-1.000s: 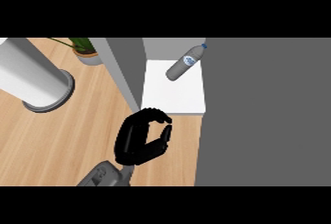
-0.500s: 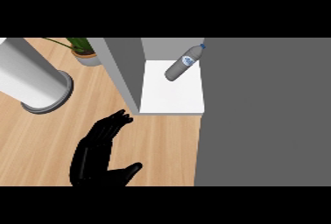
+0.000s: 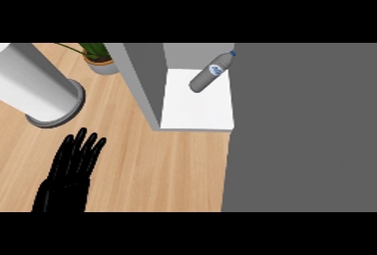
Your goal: Pick up the bottled water, place it into the cabinet and close the cabinet
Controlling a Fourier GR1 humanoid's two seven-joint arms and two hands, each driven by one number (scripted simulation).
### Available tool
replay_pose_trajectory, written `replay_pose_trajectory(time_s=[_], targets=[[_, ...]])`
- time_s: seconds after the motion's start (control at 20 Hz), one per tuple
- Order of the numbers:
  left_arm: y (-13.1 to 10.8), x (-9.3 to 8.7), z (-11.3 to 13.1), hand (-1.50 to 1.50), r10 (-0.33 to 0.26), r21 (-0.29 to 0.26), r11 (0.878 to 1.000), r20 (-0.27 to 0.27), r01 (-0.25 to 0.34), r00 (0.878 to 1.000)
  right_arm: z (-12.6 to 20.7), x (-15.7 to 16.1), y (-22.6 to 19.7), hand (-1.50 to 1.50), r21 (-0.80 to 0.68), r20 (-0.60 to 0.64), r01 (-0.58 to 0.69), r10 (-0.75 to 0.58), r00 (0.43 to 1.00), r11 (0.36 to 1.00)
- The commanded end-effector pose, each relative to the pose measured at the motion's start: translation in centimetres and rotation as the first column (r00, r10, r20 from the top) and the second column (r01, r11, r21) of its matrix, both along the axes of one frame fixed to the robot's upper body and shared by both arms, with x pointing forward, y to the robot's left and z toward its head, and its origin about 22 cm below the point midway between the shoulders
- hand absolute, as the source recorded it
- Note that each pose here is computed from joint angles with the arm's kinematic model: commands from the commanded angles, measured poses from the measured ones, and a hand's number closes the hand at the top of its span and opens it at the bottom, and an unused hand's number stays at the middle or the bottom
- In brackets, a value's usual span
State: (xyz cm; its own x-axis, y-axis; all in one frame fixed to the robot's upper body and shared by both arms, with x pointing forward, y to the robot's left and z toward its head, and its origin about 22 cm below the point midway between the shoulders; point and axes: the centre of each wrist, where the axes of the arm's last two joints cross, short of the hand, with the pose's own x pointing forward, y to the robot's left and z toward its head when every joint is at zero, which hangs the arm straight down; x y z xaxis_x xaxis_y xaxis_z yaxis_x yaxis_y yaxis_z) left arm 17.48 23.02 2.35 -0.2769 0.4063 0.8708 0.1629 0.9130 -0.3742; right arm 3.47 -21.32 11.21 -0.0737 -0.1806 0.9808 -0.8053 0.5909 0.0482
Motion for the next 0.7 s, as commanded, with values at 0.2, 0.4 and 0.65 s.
replay_pose_trajectory(time_s=[0.2,0.4,0.65], targets=[[3.7,-1.7,0.9,-1.50,0.004,-0.008,1.000,-0.015,-0.004,1.000,4.9,0.2,1.5,1.50,-0.149,0.193,-0.128,0.156,0.969,0.980],[5.0,-2.4,1.3,-1.50,0.015,-0.004,1.000,-0.004,-0.015,1.000,4.0,-0.4,2.7,1.50,-0.019,0.088,-0.098,0.099,0.991,0.995],[6.2,-2.5,2.3,-1.50,-0.028,0.000,1.000,0.013,0.028,1.000,3.3,-0.1,3.9,1.50,0.112,0.071,-0.101,0.094,0.993,0.989]])
